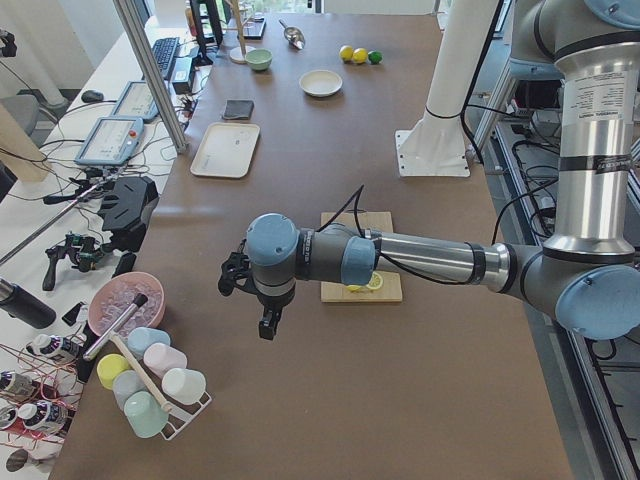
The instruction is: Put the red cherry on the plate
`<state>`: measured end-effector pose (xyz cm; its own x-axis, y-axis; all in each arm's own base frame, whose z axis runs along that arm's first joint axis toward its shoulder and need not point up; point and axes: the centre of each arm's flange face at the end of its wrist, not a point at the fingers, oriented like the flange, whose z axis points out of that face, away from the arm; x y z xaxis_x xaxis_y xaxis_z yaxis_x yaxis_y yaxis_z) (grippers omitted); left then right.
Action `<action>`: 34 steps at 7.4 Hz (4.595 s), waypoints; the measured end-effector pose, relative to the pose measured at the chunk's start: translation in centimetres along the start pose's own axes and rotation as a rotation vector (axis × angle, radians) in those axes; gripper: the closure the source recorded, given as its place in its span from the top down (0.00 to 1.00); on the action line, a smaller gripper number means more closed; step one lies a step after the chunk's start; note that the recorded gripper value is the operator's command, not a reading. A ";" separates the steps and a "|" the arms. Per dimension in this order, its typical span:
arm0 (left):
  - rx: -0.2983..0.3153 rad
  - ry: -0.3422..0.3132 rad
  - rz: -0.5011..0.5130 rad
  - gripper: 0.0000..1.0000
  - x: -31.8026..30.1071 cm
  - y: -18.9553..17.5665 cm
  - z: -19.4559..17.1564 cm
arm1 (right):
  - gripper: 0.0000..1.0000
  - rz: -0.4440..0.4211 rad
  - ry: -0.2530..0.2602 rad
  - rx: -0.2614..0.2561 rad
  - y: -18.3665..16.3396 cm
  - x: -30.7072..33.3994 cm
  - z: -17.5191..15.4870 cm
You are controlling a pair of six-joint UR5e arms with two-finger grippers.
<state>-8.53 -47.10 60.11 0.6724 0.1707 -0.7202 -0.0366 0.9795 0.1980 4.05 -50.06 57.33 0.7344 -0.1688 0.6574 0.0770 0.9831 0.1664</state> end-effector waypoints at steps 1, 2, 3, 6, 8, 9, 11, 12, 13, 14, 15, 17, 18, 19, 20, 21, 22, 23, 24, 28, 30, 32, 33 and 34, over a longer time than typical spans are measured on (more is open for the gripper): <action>0.001 -0.007 -0.014 0.98 -0.7 0.5 -0.1 | 1.00 0.003 -0.002 -0.007 0.1 0.1 0.3; -0.003 -0.010 -0.022 0.98 -1.0 1.0 0.1 | 1.00 0.011 -0.004 -0.016 0.6 0.4 0.8; -0.007 -0.009 -0.029 0.98 -1.2 1.5 0.3 | 1.00 0.016 -0.005 -0.023 0.9 0.7 1.2; -0.002 -0.005 -0.016 0.98 -1.0 1.7 0.4 | 1.00 0.023 -0.018 -0.032 1.4 0.9 1.6; 0.005 -0.013 0.001 0.98 -1.0 1.6 0.7 | 1.00 0.024 -0.076 -0.033 2.1 0.8 2.1; 0.004 -0.011 0.009 0.98 -0.7 1.6 0.9 | 1.00 0.023 -0.092 -0.031 2.3 0.7 2.1; -0.006 0.000 0.027 0.98 0.2 1.4 1.6 | 1.00 0.007 -0.108 -0.015 2.2 0.2 1.8; -0.008 0.002 0.032 0.98 0.4 1.4 1.7 | 1.00 -0.016 -0.110 0.005 2.1 0.3 2.0; -0.013 0.004 0.034 0.98 0.6 1.4 1.9 | 1.00 -0.045 -0.112 0.027 2.0 0.8 2.8; -0.019 0.005 0.036 0.98 0.8 1.4 2.2 | 1.00 -0.078 -0.113 0.050 2.0 1.3 3.8; -0.022 0.005 0.037 0.98 0.9 1.4 2.3 | 1.00 -0.107 -0.115 0.063 2.2 1.5 5.0; -0.022 0.006 0.027 0.98 1.0 1.4 2.3 | 1.00 -0.150 -0.122 0.081 2.1 1.2 6.2; -0.020 0.006 0.010 0.98 1.1 1.3 2.3 | 1.00 -0.161 -0.125 0.083 2.1 0.9 6.4; -0.018 0.006 -0.003 0.98 1.1 1.2 2.2 | 1.00 -0.169 -0.128 0.082 2.0 0.5 6.6; -0.016 0.005 -0.008 0.98 1.2 1.2 2.1 | 1.00 -0.177 -0.137 0.076 1.9 0.1 6.9; -0.016 0.006 -0.010 0.98 1.3 1.2 2.1 | 1.00 -0.183 -0.153 0.068 1.6 -0.8 7.2; -0.019 0.006 -0.010 0.98 1.4 1.2 2.2 | 0.99 -0.189 -0.167 0.058 0.8 -2.2 7.7; -0.022 0.007 -0.007 0.98 1.5 1.2 2.4 | 0.93 -0.195 -0.181 0.042 -0.6 -4.7 8.4; -0.027 0.008 -0.003 0.98 1.7 1.2 2.6 | 0.98 -0.216 -0.188 0.028 -1.9 -8.1 9.8; -0.025 0.010 -0.009 0.98 2.5 0.6 2.7 | 0.98 -0.226 -0.209 -0.012 -5.3 -17.2 15.3; -0.010 0.013 -0.026 0.98 3.4 0.4 3.1 | 0.98 -0.176 -0.226 -0.003 -4.8 -18.2 15.8; -0.008 0.016 -0.024 0.98 3.9 0.3 3.5 | 0.98 -0.176 -0.227 -0.017 -3.7 -19.0 17.6; -0.006 0.017 -0.026 0.98 4.0 0.2 3.6 | 0.70 -0.179 -0.221 -0.027 -3.4 -19.4 18.5; -0.006 0.018 -0.029 0.98 4.0 0.2 3.7 | 0.19 -0.187 -0.220 -0.038 -3.1 -20.1 19.2</action>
<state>-3.13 -46.61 59.69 0.6599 0.1444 -0.7373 -0.0217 0.9846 0.1734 -23.91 -51.12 57.73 0.5419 -0.3544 0.7621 0.2253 0.9348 0.2745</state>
